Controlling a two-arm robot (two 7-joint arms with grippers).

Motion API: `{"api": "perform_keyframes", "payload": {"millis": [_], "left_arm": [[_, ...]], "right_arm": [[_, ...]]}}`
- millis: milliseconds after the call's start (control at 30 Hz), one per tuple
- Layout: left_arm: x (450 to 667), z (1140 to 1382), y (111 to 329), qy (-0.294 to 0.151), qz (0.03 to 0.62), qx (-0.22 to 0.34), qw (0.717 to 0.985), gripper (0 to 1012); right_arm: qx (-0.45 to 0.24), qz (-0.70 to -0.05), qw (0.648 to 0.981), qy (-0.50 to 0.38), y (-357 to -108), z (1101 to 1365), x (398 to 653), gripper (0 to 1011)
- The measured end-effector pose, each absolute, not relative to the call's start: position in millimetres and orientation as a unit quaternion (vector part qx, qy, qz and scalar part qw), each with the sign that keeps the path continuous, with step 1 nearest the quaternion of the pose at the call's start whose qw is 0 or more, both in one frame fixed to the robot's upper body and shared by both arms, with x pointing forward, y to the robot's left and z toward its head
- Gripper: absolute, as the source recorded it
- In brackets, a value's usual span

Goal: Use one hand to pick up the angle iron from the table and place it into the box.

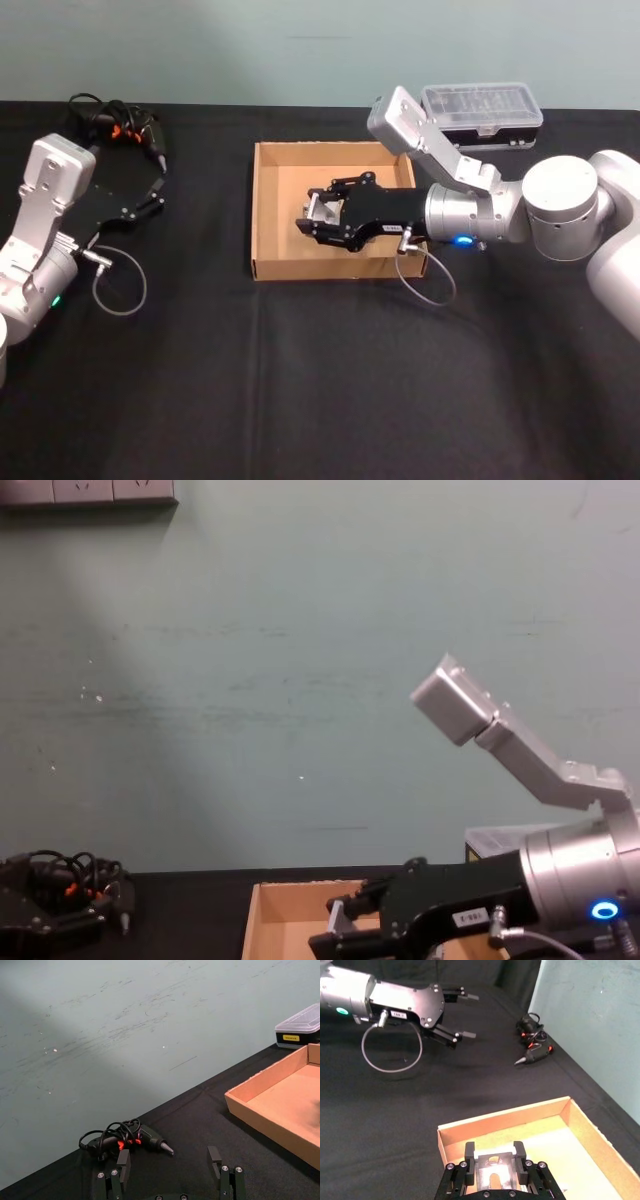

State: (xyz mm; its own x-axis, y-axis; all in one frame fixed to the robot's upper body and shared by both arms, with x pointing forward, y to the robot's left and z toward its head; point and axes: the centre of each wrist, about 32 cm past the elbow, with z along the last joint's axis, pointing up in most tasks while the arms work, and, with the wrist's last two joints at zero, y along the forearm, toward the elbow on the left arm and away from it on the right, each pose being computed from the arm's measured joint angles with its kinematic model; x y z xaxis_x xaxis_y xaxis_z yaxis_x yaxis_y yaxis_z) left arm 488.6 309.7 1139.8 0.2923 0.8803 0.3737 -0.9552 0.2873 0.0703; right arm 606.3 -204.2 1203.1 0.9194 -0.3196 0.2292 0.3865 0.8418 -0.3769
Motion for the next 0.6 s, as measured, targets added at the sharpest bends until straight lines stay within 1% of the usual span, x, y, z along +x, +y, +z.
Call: {"api": "perform_keyframes", "payload": {"millis": [267, 367, 400, 467, 500, 600], "left_arm": [[488.6, 1139.8, 309.7, -0.132, 0.58, 0.141, 0.791, 1000], [488.6, 1139.7, 309.7, -0.132, 0.58, 0.142, 0.791, 1000], [488.6, 1139.8, 309.7, -0.132, 0.58, 0.142, 0.791, 1000], [488.6, 1139.8, 309.7, -0.132, 0.58, 0.141, 0.791, 1000], [488.6, 1139.8, 309.6, -0.132, 0.58, 0.141, 0.791, 1000], [488.6, 1139.8, 309.7, -0.132, 0.58, 0.142, 0.791, 1000]], "right_arm": [[-0.221, -0.183, 0.955, -0.076, -201.4, 1198.3, 608.3, 457], [-0.221, -0.183, 0.955, -0.076, -200.9, 1197.9, 608.7, 484], [-0.221, -0.184, 0.955, -0.076, -200.8, 1198.0, 608.9, 540], [-0.221, -0.184, 0.955, -0.076, -200.8, 1198.1, 609.0, 579], [-0.222, -0.184, 0.954, -0.077, -200.8, 1198.1, 609.0, 634], [-0.222, -0.185, 0.954, -0.077, -201.1, 1198.2, 608.9, 692]]}}
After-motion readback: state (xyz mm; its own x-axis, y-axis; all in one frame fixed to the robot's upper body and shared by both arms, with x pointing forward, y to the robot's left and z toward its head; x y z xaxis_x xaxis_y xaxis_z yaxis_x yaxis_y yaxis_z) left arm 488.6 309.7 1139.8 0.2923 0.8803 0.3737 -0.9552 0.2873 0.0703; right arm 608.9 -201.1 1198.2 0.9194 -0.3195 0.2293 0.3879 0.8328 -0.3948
